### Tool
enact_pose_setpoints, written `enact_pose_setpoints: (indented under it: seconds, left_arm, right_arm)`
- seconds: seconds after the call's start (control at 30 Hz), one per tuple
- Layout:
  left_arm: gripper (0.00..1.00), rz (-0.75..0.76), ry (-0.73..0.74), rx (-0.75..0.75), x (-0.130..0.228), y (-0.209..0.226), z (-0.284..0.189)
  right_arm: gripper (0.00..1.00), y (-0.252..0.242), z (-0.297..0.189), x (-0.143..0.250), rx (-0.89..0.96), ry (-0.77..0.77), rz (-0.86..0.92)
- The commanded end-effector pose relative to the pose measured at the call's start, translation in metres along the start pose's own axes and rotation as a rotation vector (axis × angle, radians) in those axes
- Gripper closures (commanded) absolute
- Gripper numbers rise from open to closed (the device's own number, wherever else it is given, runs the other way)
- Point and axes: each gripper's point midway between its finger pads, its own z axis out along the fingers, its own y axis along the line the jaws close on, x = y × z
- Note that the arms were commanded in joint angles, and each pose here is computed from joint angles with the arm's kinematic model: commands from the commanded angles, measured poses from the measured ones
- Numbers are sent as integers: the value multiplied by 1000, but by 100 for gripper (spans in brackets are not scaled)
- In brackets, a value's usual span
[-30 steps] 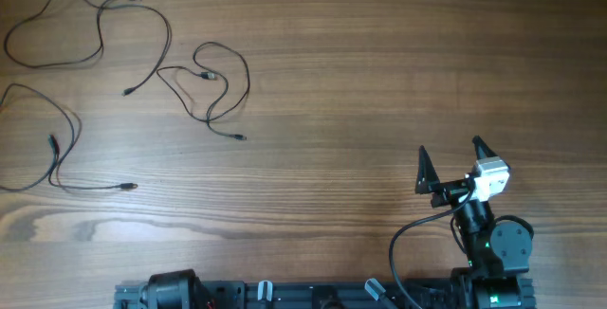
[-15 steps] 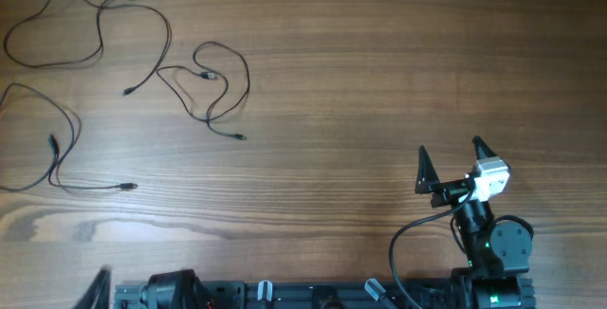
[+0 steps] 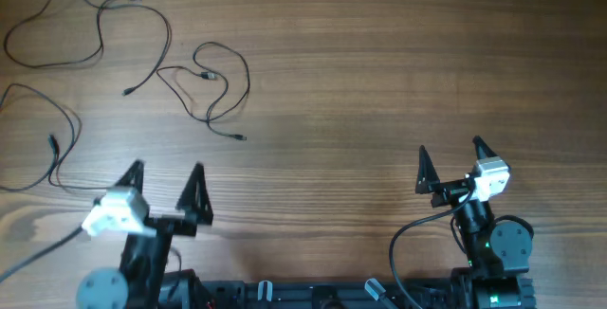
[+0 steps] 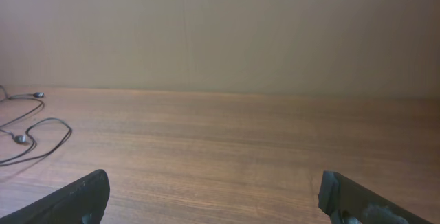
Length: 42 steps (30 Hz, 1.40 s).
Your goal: Untangle cables
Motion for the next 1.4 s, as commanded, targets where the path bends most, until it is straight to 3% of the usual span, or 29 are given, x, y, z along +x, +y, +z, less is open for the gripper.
enact_pose_setpoints:
  seconds: [0.0, 0.23, 0.4, 0.7, 1.37]
  left_arm:
    - [0, -118, 27, 5, 40, 16, 23]
    - [0, -115, 3, -41, 73, 40, 41]
    - [0, -120, 3, -129, 83, 59, 43]
    - [0, -134, 7, -147, 103, 68, 47]
    - [0, -142, 17, -153, 106, 70, 47]
  right_arm:
    - [0, -3, 0, -2, 17, -11, 12]
    - [0, -3, 0, -2, 17, -11, 12]
    - [0, -3, 0, -2, 17, -11, 12]
    - [0, -3, 0, -2, 17, -11, 12]
    - [0, -3, 1, 2, 18, 9, 14]
